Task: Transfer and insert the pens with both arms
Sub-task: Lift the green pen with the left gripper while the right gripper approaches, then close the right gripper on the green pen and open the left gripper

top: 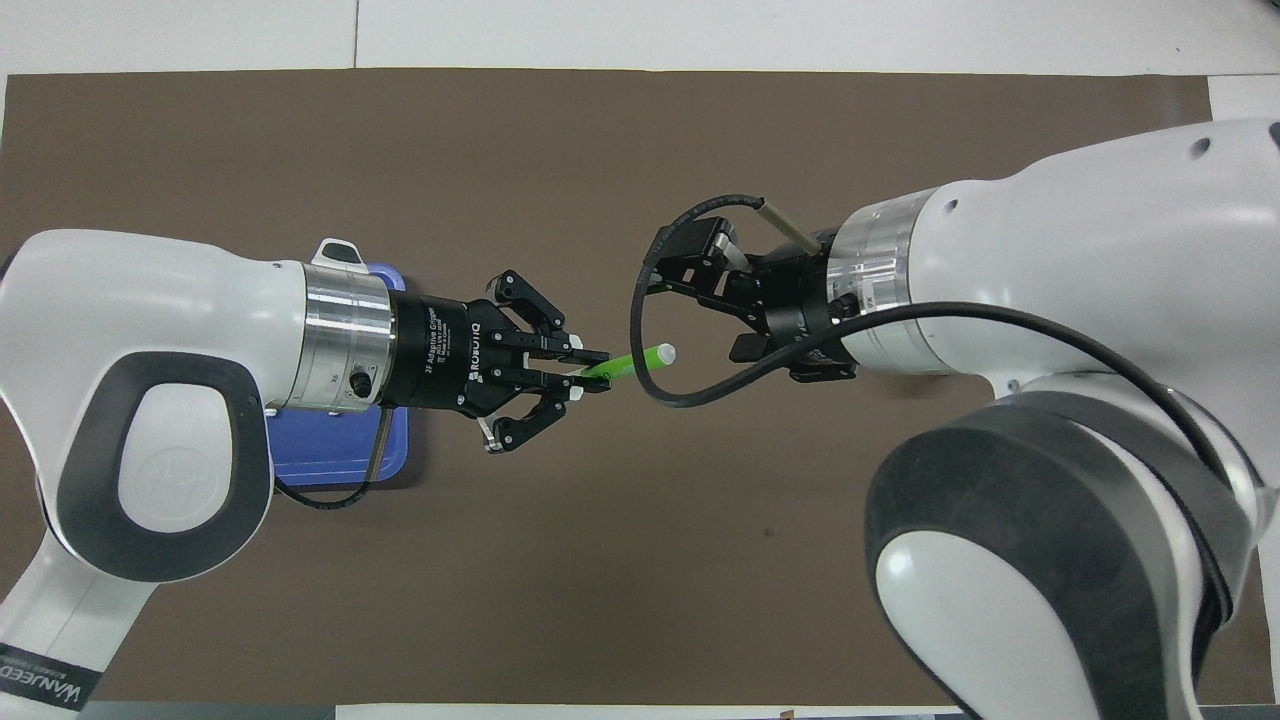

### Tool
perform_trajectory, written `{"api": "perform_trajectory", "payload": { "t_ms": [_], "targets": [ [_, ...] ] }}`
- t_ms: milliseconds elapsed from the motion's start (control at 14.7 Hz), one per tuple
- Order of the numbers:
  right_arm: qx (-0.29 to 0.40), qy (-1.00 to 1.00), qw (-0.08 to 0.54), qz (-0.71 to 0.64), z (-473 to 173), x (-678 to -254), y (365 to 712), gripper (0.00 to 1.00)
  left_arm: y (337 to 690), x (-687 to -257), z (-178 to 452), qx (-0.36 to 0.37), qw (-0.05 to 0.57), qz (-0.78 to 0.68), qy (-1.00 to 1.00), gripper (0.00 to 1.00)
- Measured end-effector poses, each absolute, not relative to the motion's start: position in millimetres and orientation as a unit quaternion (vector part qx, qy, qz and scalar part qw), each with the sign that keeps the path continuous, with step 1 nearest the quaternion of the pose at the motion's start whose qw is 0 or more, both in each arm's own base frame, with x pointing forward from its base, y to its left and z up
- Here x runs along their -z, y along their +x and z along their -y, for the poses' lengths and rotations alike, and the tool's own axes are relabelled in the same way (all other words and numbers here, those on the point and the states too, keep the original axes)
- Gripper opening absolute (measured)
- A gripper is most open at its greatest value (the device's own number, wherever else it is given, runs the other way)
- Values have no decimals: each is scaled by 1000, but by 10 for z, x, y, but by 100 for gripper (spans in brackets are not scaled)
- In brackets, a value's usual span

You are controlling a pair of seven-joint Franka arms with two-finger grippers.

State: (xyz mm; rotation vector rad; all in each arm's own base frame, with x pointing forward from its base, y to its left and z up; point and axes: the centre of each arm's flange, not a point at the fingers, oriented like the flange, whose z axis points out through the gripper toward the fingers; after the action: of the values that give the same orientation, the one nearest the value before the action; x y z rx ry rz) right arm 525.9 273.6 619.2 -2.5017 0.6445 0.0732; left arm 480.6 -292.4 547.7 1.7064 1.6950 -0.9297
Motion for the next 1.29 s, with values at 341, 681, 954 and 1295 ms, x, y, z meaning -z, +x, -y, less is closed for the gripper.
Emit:
{"api": "perform_trajectory", "payload": {
  "t_ms": [341, 681, 954, 1295],
  "targets": [
    [-53, -939, 262, -216, -2949, -6160, 5087, 100, 4775, -5424, 3006, 350, 292, -638, 620, 17],
    [-51, -938, 262, -221, -2881, -6171, 5123, 100, 4755, -5414, 3028, 351, 294, -639, 618, 17],
    [-50, -937, 263, -224, -2848, -6176, 5141, 97, 4766, -5421, 3026, 352, 299, -641, 613, 17],
    [-49, -937, 263, -224, -2843, -6184, 5144, 51, 4764, -5415, 3033, 352, 301, -642, 611, 17]
  ]
}}
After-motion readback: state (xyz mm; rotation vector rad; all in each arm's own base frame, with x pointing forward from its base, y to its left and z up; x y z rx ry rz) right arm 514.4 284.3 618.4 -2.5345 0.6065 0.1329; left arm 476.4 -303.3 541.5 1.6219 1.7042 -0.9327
